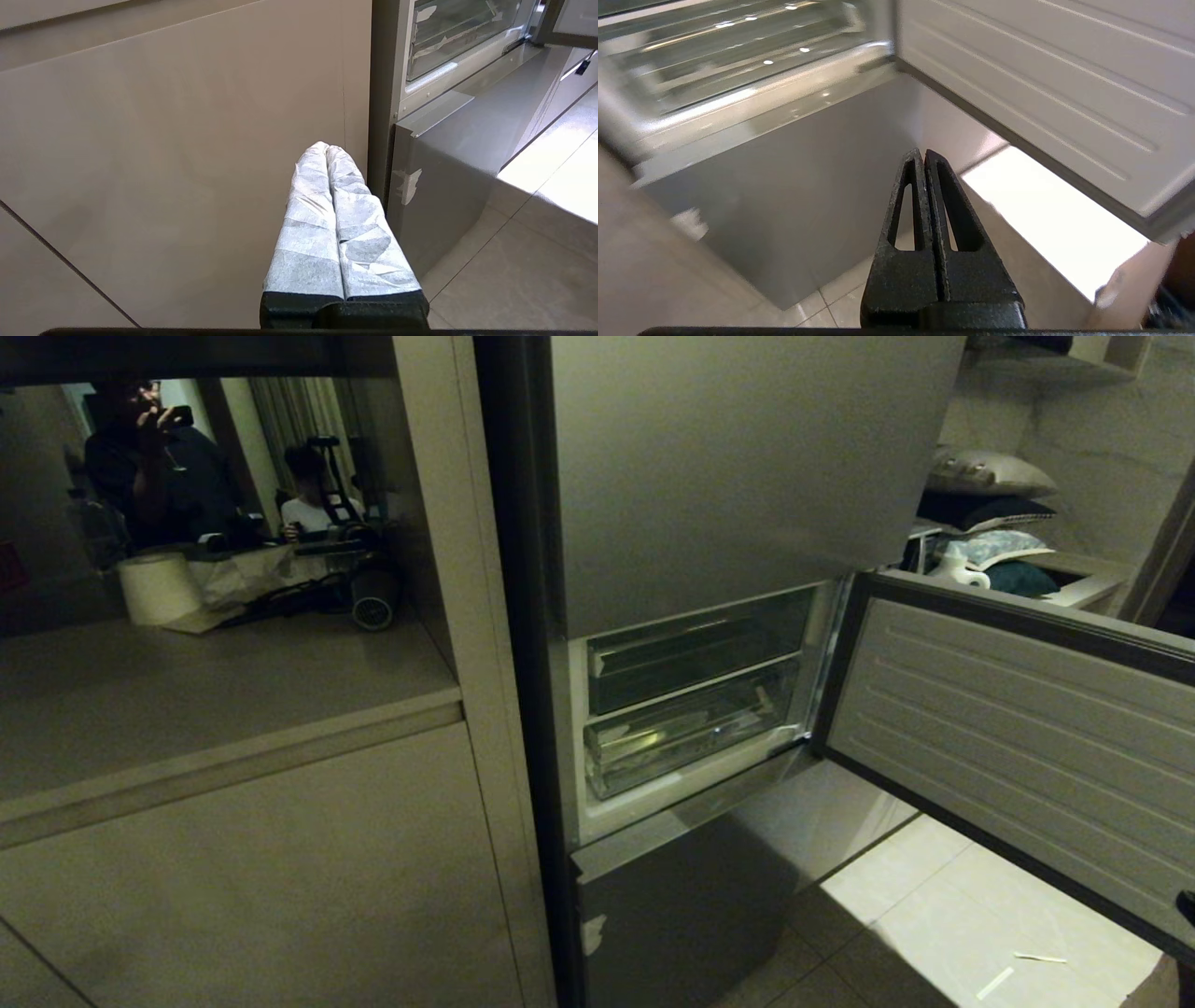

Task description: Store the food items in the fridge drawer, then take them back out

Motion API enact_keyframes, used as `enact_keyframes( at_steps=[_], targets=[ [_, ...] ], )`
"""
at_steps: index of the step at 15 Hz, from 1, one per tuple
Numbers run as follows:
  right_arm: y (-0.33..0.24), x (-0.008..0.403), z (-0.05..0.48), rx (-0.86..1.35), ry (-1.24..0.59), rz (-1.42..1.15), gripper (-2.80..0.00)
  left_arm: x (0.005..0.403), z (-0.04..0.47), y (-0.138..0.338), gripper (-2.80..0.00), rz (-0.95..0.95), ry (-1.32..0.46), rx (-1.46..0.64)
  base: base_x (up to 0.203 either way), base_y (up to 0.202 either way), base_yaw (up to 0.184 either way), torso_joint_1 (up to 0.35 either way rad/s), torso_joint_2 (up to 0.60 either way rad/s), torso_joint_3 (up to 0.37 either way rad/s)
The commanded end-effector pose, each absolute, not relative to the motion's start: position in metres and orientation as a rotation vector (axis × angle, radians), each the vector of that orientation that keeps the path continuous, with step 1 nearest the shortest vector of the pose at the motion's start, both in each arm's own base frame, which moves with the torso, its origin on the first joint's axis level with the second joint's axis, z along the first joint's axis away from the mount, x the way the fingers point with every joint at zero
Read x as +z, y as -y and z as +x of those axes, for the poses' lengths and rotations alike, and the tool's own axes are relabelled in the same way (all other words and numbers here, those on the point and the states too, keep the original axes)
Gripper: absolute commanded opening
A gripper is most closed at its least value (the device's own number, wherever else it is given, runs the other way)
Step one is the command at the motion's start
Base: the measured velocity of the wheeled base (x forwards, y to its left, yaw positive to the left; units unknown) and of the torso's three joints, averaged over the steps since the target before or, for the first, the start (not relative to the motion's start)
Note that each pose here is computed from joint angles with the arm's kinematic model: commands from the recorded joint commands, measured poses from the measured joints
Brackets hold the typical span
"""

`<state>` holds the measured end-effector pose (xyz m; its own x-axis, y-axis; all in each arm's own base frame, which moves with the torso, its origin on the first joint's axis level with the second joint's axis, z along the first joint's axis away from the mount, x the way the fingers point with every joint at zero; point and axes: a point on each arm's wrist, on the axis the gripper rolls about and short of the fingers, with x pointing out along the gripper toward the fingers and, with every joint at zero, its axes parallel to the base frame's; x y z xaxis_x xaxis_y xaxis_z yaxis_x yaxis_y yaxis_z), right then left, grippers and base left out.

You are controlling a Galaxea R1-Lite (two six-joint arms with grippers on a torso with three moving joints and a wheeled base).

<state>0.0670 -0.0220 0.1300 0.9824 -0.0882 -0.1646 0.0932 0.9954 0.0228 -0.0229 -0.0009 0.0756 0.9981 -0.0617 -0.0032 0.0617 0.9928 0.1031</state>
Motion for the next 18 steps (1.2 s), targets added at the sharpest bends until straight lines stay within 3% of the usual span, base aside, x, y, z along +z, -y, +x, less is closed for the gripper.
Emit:
enact_keyframes(
  at_steps=[1,8,18],
  targets=[
    [0.004,0.119,0.027,-0.07,-0.063,-0.033,-2.8,0.075,-0.023,0.001,-2.8,0.098,-0.005,-0.06,0.0,0.0,0.0,0.0,0.0,0.0],
    [-0.002,0.08,0.0,-0.317,-0.295,-0.137,-2.8,0.074,-0.023,0.001,-2.8,0.095,-0.01,-0.048,0.0,0.0,0.0,0.0,0.0,0.0],
    [-0.001,0.079,-0.003,0.076,-0.228,-0.153,-2.8,0.075,-0.023,0.001,-2.8,0.098,-0.008,-0.05,0.0,0.0,0.0,0.0,0.0,0.0]
  ],
)
